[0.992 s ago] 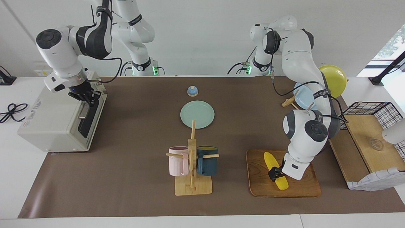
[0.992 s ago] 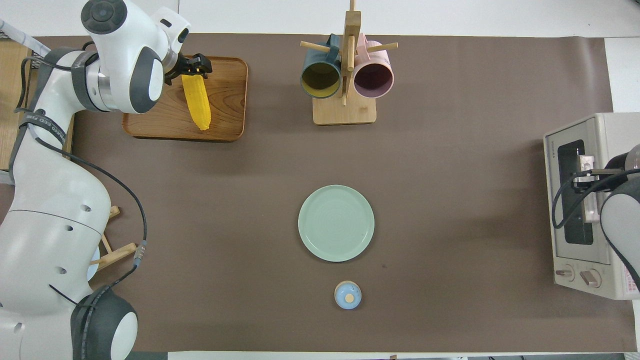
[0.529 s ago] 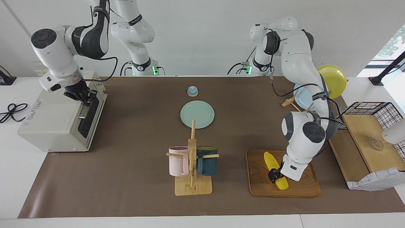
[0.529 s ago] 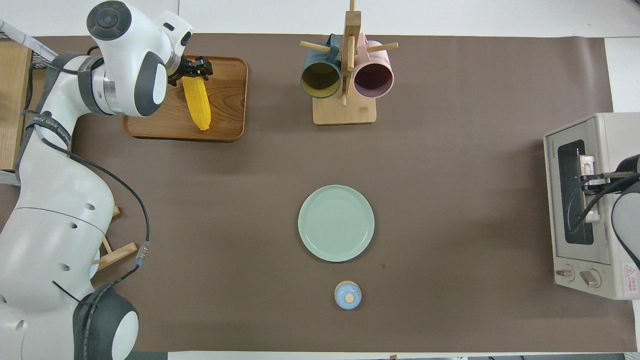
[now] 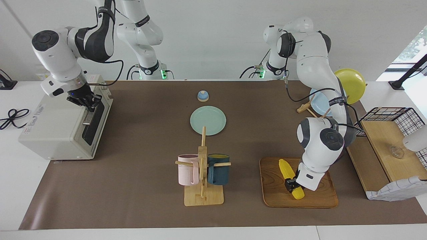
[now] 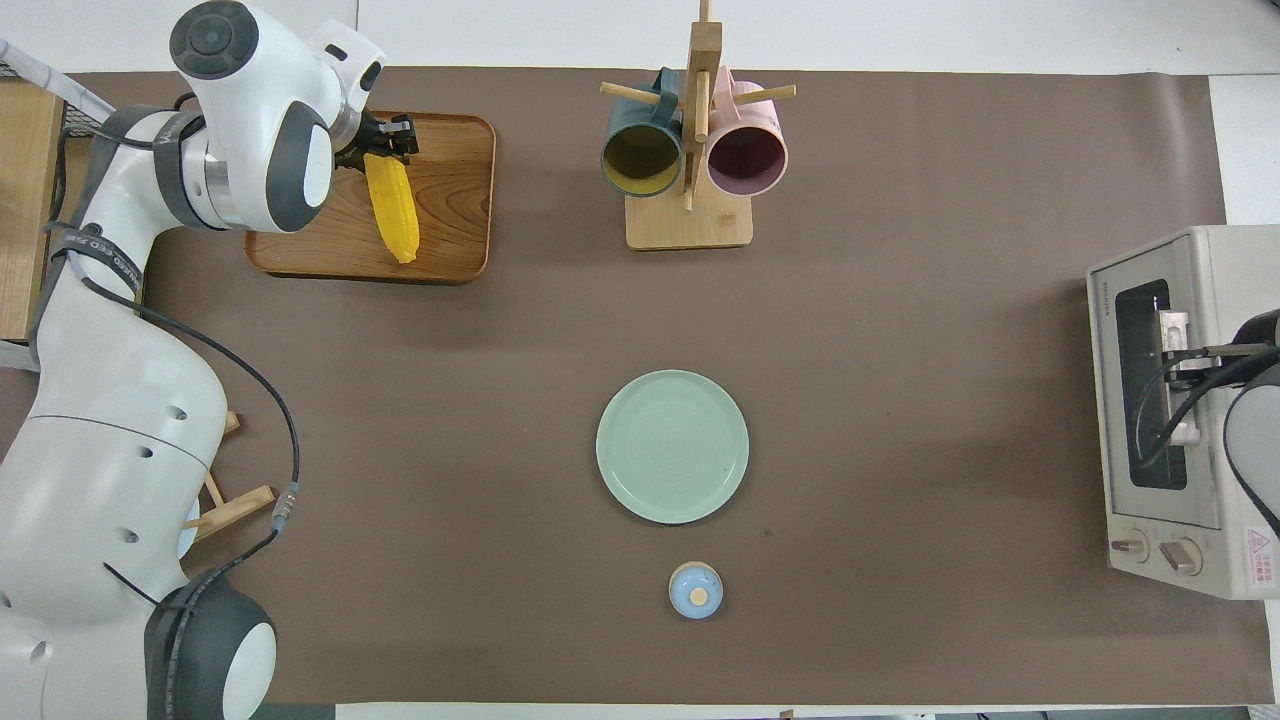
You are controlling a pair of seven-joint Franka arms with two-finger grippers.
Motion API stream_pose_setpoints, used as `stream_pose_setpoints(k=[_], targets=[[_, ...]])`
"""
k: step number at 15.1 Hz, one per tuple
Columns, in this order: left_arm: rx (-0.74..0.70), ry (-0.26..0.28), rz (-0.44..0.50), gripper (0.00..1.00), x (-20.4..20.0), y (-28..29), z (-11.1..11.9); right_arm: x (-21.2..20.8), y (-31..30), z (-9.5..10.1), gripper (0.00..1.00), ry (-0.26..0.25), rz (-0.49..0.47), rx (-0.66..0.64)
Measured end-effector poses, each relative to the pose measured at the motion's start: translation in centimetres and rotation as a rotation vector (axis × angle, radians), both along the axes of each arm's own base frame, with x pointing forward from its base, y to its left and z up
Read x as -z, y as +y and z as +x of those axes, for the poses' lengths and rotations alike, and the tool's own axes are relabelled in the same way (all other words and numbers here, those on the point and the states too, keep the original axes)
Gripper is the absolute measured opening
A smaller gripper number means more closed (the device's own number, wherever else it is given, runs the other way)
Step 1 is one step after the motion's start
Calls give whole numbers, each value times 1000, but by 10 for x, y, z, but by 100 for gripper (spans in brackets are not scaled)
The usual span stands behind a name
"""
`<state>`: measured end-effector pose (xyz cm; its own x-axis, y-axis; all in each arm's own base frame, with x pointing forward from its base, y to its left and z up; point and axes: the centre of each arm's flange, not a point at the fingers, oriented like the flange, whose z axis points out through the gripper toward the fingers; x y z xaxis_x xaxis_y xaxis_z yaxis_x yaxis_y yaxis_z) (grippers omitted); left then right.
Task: Put corn in oven
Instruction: 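Lift the corn off the tray with the left gripper, then carry the corn to the green plate while the right gripper opens the oven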
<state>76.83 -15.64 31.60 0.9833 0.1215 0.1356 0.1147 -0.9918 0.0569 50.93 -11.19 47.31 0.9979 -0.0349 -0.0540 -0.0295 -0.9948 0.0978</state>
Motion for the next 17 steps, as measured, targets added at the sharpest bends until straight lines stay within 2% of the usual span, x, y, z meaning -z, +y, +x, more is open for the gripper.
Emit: stream_pose_setpoints(k=[2,4,7,9,11,13,14,17], targets=[[-10,26,-18,52,-20,0,-4,0,0,0,1,1,0,-1],[-49,34,-40,52,-61,-2,-11,1,1,0,1,1,0,-3],[-121,36,-66,52,-132,-21,-39,2,7,1,1,4,0,-13],[-150,56,-79,52,-163,-52,-75,5,16,2,1,8,1,-31],[-160,92,-79,52,-176,-98,-123,10,27,3,1,7,2,-52],[-150,129,-69,52,-171,-146,-169,16,40,3,1,4,9,-70],[-140,131,-72,52,-164,-168,-189,20,47,4,1,3,14,-72],[-86,94,-113,52,-128,-218,-240,38,72,8,1,1,20,-89]])
